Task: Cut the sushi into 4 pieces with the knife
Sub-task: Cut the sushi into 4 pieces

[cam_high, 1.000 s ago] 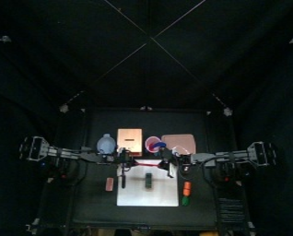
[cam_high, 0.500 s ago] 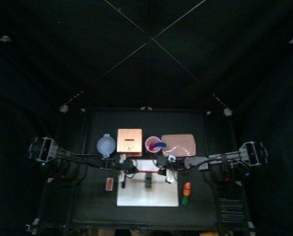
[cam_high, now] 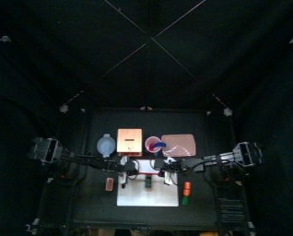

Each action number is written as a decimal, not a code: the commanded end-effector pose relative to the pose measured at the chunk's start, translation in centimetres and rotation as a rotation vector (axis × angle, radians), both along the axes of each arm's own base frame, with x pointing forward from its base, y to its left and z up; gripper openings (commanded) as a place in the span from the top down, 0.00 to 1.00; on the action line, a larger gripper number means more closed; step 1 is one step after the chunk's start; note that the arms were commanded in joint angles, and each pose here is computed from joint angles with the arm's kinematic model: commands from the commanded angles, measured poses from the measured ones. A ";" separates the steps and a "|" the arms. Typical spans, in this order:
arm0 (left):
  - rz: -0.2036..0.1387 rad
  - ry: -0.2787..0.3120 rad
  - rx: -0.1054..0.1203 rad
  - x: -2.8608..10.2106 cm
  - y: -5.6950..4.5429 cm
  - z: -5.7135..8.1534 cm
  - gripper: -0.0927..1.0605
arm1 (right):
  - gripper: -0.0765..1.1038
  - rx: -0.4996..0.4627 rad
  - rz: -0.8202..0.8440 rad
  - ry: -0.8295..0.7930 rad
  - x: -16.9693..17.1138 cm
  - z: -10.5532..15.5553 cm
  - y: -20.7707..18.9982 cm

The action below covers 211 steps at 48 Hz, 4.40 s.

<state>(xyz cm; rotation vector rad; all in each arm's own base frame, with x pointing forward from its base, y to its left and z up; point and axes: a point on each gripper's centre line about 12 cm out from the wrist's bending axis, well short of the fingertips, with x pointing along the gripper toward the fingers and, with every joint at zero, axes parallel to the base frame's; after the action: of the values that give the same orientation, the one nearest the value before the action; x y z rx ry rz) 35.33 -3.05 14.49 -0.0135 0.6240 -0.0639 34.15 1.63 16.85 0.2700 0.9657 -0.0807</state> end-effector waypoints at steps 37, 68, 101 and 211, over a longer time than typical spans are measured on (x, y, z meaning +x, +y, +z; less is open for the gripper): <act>-0.017 0.091 0.017 1.8 -0.4 -1.7 0.61 | 0.67 -0.025 0.009 0.053 0.0 -1.3 -0.3; -0.040 0.120 0.013 1.6 -1.5 -2.6 0.61 | 0.67 -0.017 0.022 0.065 0.3 -1.6 0.4; -0.042 0.188 0.011 1.4 -1.9 -5.0 0.61 | 0.67 -0.018 0.027 0.139 0.2 -4.1 0.6; -0.120 0.158 0.088 2.7 -2.5 1.0 0.61 | 0.67 -0.002 0.045 0.061 1.6 1.2 1.5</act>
<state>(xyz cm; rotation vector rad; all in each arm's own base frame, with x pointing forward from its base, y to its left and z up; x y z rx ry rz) 37.27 -4.92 14.47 0.1082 0.8219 -0.1411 35.57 3.13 16.38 0.2328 1.0821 -0.0541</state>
